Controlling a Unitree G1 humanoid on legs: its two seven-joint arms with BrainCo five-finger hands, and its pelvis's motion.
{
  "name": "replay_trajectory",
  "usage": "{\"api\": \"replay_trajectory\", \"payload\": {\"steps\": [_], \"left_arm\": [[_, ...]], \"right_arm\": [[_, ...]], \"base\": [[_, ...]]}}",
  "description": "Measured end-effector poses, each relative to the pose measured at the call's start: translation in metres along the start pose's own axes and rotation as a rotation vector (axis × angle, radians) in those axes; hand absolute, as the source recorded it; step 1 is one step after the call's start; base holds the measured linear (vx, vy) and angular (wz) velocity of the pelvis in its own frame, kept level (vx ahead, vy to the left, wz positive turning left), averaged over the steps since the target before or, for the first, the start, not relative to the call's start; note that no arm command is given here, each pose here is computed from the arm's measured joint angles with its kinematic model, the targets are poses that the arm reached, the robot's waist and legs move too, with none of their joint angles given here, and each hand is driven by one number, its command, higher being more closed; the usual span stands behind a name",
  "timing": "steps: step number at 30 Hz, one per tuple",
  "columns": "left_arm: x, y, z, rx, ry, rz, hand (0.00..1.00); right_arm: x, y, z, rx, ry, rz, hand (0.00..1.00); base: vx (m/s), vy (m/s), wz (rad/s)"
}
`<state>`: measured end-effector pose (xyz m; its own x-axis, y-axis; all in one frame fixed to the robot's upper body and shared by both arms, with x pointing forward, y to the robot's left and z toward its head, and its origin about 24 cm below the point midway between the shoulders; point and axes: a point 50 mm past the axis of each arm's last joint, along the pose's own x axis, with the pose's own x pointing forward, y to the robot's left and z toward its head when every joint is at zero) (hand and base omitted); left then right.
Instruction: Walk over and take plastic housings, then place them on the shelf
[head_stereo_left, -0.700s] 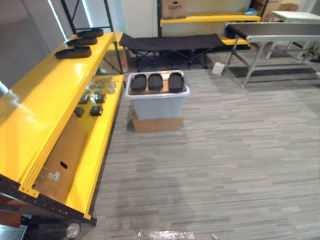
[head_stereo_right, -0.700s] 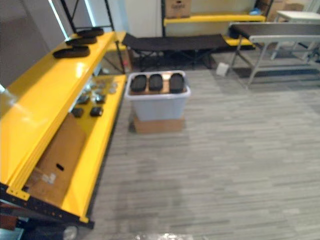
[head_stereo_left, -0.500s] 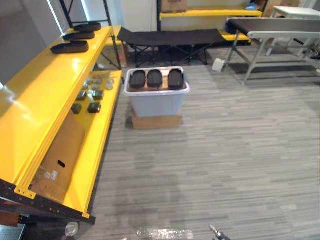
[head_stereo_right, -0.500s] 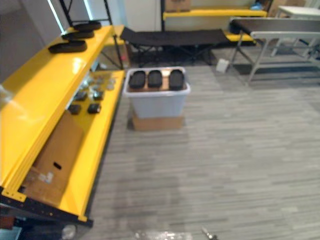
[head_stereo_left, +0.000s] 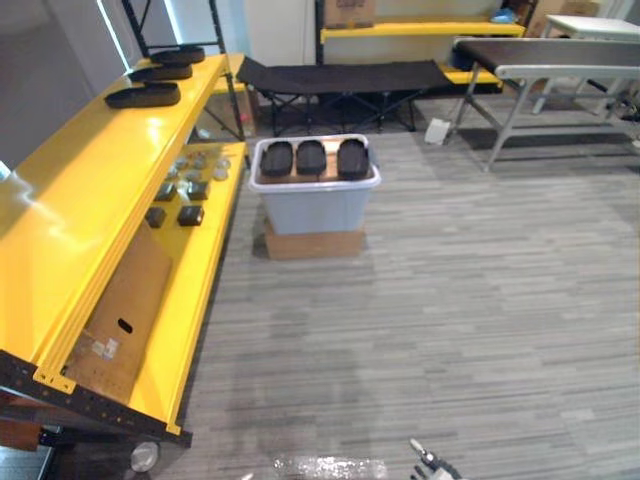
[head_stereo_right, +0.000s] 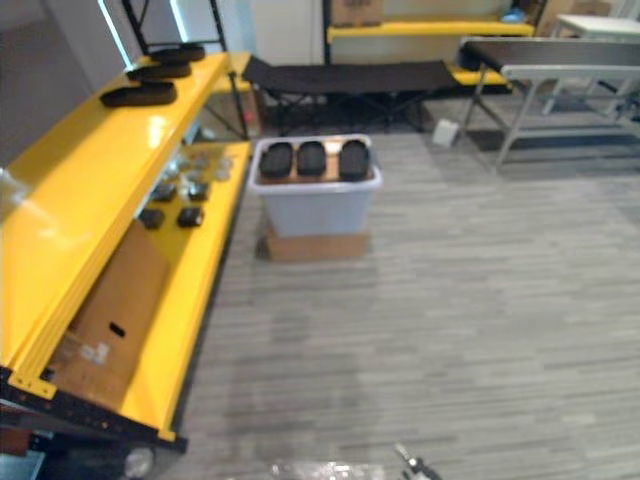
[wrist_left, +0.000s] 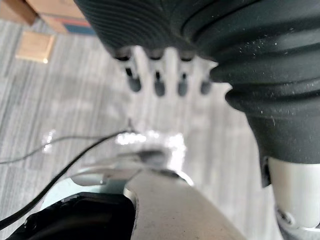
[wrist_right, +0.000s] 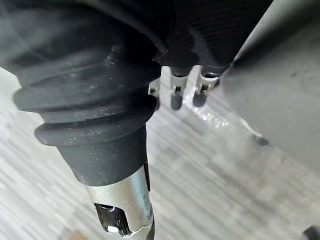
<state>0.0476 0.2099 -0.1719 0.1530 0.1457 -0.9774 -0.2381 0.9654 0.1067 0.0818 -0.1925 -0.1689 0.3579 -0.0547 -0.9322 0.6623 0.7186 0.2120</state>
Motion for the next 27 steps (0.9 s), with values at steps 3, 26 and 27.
{"api": "replay_trajectory", "payload": {"steps": [3,26,27], "left_arm": [[0.0000,-0.0002,0.0004,0.001,-0.001,-0.001,0.00],[-0.0002,0.0026,0.0042,0.065,-0.036,-0.045,0.00],[-0.0002,0.0023,0.0044,0.080,-0.036,-0.052,0.00]], "right_arm": [[0.0000,-0.0035,-0.0004,-0.042,-0.021,-0.066,0.00],[0.0010,0.0010,-0.0026,-0.136,0.056,-0.027,0.00],[0.0008,-0.0003,-0.0022,-0.134,0.053,-0.030,0.00]], "base": [[0.00,0.027,0.11],[-0.02,0.000,0.01],[-0.02,0.014,0.20]]}}
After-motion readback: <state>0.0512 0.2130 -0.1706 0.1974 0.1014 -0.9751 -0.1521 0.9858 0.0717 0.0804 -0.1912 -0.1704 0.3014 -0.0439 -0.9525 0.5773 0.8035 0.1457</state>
